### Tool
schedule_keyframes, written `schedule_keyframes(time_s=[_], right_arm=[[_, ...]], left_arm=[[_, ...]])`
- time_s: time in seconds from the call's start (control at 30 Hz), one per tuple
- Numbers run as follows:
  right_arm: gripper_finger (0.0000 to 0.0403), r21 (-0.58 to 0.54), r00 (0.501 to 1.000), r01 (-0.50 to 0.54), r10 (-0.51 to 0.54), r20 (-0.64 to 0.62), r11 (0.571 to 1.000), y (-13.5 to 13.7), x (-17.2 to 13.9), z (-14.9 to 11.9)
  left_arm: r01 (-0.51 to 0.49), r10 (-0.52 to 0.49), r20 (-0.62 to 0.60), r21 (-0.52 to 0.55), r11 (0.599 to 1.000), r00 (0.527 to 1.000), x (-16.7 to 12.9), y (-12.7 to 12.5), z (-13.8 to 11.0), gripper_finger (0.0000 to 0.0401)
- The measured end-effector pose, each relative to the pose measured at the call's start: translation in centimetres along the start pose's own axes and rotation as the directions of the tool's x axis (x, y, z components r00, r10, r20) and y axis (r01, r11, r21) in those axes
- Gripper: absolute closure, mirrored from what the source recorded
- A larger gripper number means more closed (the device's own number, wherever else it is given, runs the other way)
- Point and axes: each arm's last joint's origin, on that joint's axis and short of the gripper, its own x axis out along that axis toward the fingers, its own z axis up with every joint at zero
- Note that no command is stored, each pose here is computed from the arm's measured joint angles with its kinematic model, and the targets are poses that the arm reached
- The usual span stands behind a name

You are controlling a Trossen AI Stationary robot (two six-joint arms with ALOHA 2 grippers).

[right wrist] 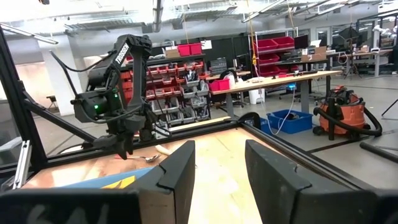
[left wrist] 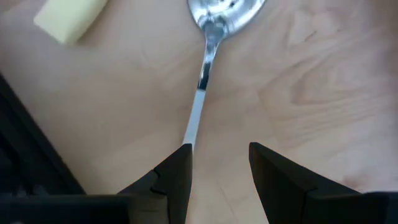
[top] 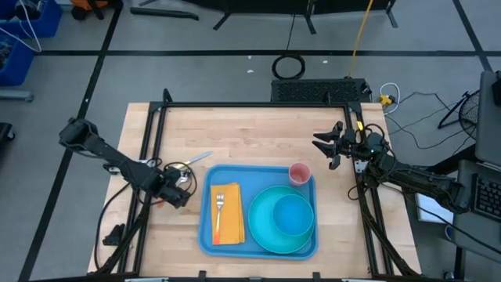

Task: Set up tray
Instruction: Put the orange spoon on the yellow napkin to the left of the orange fork on the blue tray

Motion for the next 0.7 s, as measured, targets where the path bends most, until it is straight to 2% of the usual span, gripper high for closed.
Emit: schedule_keyframes(time_s=[0.17, 0.5, 0.7], right_arm=[[0.0273, 0.0, 1.0, 0.0, 0.0, 0.0, 1.0, 0.0, 0.0, 0.0], [0.0273, 0.0, 1.0, 0.001, -0.001, -0.001, 1.0, 0.0, 0.0, 0.0], [0.0273, 0.0, 1.0, 0.0, 0.0, 0.0, 1.0, 0.0, 0.0, 0.0]], left_arm=[[-0.023, 0.023, 0.002, -0.026, 0.999, 1.0, 0.8, 0.5, 0.6, 0.0238], [-0.007, 0.007, 0.025, 0.029, 1.0, 1.0, 1.0, 0.4, 1.7, 0.0238], [0.053, -0.051, -0.025, 0.084, 0.995, 0.998, 1.3, 0.0, 2.1, 0.0238]])
